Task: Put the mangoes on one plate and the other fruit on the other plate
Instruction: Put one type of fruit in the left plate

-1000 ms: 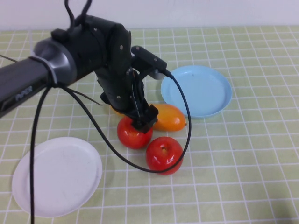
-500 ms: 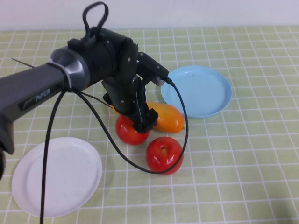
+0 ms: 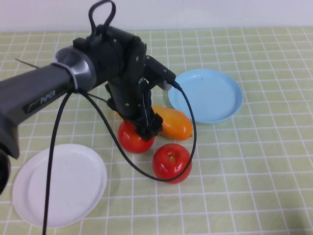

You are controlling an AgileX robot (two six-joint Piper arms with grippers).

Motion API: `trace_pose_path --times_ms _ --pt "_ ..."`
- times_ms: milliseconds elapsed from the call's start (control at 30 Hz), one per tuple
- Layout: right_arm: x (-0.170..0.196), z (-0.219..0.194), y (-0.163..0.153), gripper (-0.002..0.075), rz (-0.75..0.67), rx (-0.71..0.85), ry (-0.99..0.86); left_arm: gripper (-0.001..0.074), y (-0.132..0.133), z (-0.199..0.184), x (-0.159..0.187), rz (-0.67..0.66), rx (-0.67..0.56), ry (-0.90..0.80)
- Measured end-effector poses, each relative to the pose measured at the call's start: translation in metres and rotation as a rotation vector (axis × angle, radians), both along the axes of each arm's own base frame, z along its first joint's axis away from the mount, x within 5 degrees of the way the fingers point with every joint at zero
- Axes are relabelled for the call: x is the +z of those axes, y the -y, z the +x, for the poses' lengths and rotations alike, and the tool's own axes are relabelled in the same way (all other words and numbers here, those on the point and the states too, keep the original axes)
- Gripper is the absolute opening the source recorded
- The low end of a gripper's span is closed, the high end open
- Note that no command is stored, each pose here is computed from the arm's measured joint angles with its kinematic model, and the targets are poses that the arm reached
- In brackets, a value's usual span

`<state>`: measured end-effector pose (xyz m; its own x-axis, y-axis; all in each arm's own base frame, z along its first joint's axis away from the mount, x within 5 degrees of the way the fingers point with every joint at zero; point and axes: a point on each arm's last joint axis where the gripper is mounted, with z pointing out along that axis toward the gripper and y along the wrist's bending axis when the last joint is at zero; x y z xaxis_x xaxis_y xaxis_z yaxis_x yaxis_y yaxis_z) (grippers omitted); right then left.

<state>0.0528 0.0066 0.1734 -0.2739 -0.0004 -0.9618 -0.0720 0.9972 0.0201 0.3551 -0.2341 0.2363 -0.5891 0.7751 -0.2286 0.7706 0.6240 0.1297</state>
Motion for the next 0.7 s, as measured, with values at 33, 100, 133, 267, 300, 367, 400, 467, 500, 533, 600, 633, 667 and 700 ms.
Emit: trace_pose_path --times_ms 33,100,133,267,300,367,400,467,500,533,600,633,667,700 --pt "0.0 0.0 0.0 -0.0017 0.0 0.0 0.0 0.0545 0.0 0.0 0.004 0.005 0.001 -0.003" --pt "0.0 0.0 0.0 -0.0017 0.0 0.0 0.0 0.0545 -0.002 -0.001 0.017 0.015 0.004 -0.013" --pt "0.0 0.0 0.0 -0.0017 0.0 0.0 0.0 0.0544 -0.002 -0.002 0.026 0.012 0.006 -0.008" --pt "0.0 0.0 0.0 -0.0017 0.0 0.0 0.0 0.0542 -0.013 -0.006 0.055 -0.037 0.114 0.016" --pt "0.0 0.0 0.0 -0.0017 0.0 0.0 0.0 0.0542 -0.019 -0.007 0.058 -0.045 0.154 0.017" --pt "0.0 0.0 0.0 -0.0017 0.0 0.0 0.0 0.0542 -0.032 -0.01 0.061 -0.029 0.204 0.024" --pt "0.0 0.0 0.0 -0.0017 0.0 0.0 0.0 0.0542 -0.04 -0.014 0.06 -0.01 0.221 0.02" --pt "0.0 0.0 0.0 -0.0017 0.0 0.0 0.0 0.0542 -0.052 -0.025 0.055 0.03 0.242 0.004" --pt "0.0 0.0 0.0 -0.0017 0.0 0.0 0.0 0.0542 -0.059 -0.032 0.052 0.047 0.258 -0.012" --pt "0.0 0.0 0.0 -0.0017 0.0 0.0 0.0 0.0542 -0.064 -0.038 0.047 0.06 0.273 -0.032" --pt "0.0 0.0 0.0 -0.0017 0.0 0.0 0.0 0.054 -0.079 -0.052 0.043 0.07 0.328 -0.061" --pt "0.0 0.0 0.0 -0.0017 0.0 0.0 0.0 0.0539 -0.086 -0.056 0.042 0.073 0.358 -0.072" --pt "0.0 0.0 0.0 -0.0017 0.0 0.0 0.0 0.0539 -0.095 -0.061 0.039 0.078 0.388 -0.086" --pt "0.0 0.0 0.0 -0.0017 0.0 0.0 0.0 0.0539 -0.103 -0.065 0.036 0.085 0.413 -0.099"
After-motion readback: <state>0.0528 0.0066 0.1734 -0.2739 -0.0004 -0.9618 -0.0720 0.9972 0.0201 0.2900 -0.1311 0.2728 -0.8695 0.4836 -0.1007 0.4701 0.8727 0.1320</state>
